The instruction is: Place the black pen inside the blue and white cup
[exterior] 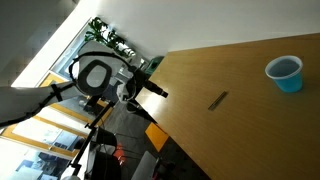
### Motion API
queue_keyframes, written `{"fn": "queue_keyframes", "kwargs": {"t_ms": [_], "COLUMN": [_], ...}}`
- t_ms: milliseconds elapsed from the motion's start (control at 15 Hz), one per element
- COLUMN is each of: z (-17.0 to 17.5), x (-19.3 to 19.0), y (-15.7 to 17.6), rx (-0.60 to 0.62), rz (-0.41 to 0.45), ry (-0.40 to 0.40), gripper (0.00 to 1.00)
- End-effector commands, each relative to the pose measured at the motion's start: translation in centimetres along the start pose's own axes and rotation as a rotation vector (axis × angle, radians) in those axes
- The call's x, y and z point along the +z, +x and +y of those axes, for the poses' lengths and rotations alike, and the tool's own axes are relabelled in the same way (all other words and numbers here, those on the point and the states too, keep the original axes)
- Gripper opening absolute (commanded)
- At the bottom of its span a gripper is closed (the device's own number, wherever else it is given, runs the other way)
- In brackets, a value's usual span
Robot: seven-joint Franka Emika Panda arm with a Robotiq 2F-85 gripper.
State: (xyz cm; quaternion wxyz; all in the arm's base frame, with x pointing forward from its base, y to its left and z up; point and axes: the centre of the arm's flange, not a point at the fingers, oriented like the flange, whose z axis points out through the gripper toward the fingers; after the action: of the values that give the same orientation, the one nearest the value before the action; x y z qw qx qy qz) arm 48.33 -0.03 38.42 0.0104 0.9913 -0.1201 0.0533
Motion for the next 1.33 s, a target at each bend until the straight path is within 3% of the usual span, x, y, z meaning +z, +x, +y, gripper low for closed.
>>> {"fn": "queue_keyframes", "kwargs": {"t_ms": [0, 467, 533, 867, 1267], "z": [1.1, 3.1, 3.1, 3.1, 2.1], "x": [3.7, 9.2, 8.9, 9.8, 15.9], "y": [4.5, 7.3, 6.1, 6.7, 7.6], "rx": [0.039, 0.072, 0.080, 0.081, 0.117], "rz": [-0.027, -0.119, -0.096, -0.110, -0.072], "ry": [-0.009, -0.050, -0.027, -0.032, 0.004], "gripper": [1.00, 1.00, 1.00, 1.00, 1.00]}}
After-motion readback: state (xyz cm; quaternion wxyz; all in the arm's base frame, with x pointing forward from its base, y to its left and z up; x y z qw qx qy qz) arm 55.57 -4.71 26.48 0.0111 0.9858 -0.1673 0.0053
